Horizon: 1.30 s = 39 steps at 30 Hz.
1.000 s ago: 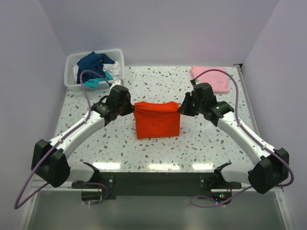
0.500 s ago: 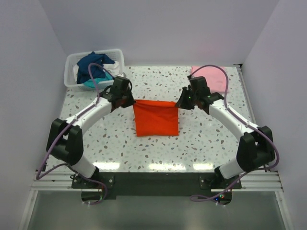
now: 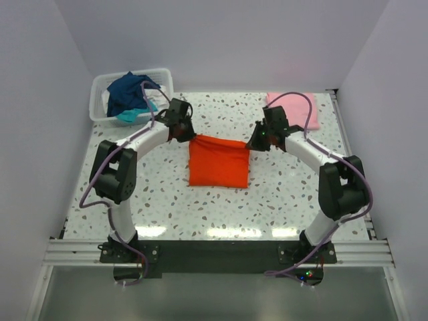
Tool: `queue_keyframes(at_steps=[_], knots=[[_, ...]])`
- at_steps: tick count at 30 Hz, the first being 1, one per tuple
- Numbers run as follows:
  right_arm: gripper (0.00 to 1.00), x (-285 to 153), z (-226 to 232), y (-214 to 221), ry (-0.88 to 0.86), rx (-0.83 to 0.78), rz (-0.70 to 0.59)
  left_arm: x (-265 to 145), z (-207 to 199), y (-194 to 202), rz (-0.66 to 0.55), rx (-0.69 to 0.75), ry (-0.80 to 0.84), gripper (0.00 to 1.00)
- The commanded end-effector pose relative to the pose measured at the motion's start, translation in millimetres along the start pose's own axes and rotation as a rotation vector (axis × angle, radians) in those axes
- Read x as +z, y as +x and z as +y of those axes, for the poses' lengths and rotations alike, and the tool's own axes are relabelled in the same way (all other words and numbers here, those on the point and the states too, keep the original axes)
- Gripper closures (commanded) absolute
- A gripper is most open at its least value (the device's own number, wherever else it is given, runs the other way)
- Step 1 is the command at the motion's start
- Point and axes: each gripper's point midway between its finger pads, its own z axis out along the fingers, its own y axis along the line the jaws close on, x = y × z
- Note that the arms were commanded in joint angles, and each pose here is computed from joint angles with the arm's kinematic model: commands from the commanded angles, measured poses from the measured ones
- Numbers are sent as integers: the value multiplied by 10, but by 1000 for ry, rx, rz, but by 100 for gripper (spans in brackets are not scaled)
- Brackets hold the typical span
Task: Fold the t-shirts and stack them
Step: Fold the tshirt, then neatly place the folded tshirt to the corner
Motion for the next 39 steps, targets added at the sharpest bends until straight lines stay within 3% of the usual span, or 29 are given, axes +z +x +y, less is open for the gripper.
queue_keyframes(at_steps=[1,3,5,7,8,9,10,11,14,21,27,33,39], knots=[[100,78,21,-315,1,24,-79,95,-95,-270,-40,33,24,98],[100,203,-21,-335,15,32,-68,202,-79,-281,-29,28,10,91],[99,284,-88,-359,33,47,-53,266,-69,-286,-22,29,7,66],[71,361,-88,-425,30,55,-43,247,-104,-379,-38,32,10,44],[40,365,-82,-412,32,48,-24,207,-154,-453,-56,36,22,35],[18,322,6,-511,13,11,-35,170,-182,-501,-68,42,28,24],[1,294,47,-526,0,3,-30,129,-204,-551,-82,51,32,4],[1,256,81,-555,-10,-1,-38,35,-255,-630,-106,52,46,0],[1,19,266,-675,-79,-26,-97,-176,-334,-717,-144,52,82,0],[1,-235,595,-299,-271,-43,-56,-333,-571,-462,-105,56,261,0],[1,-6,622,-194,-272,-30,-4,-89,-762,-258,-19,59,356,0],[1,365,512,-269,-199,-42,30,350,-696,-158,29,49,314,0],[1,744,244,-257,-87,-62,66,759,-338,44,76,31,171,0]])
